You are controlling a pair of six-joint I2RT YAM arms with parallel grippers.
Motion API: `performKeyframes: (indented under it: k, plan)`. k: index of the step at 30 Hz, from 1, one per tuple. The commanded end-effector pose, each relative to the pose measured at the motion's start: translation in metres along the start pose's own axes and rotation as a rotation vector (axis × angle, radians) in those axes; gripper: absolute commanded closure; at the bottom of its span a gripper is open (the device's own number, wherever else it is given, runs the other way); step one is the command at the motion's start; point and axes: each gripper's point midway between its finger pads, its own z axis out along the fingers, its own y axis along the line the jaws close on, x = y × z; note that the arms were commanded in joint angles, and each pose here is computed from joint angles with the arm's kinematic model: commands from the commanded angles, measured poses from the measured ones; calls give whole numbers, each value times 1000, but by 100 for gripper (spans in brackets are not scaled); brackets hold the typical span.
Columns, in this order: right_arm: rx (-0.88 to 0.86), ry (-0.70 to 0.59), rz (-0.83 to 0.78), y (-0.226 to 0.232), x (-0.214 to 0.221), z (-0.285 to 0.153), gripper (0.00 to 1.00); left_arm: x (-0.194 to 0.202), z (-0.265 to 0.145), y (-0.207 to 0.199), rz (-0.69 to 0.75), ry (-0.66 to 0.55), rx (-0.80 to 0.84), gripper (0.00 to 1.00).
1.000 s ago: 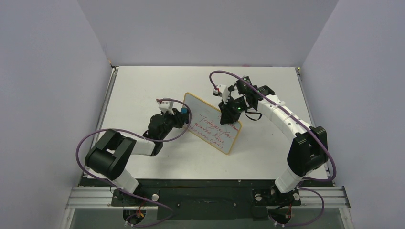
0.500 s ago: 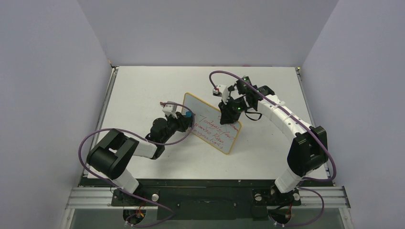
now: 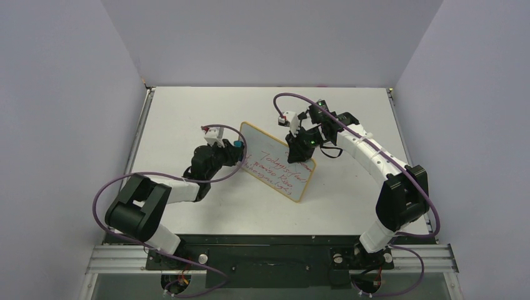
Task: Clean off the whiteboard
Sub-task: Erase the whiteboard at the center of the board.
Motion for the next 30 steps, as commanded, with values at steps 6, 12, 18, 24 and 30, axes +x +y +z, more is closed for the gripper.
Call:
performKeyframes:
  k: [6,12,18,24,30]
  plan:
    - [-104,150,-44,20,39,21,100,-46,12,-5,14,-90,42,100]
    - [-105,151,-44,20,39,21,100,-6,9,-45,13,36,243,100]
    - [-106,154,-42,20,40,22,100,27,5,-76,9,94,317,100]
    - [-104,153,-42,20,39,21,100,10,9,-94,22,41,331,100]
    - [-104,153,-43,20,39,21,100,-30,10,-114,52,-30,356,100]
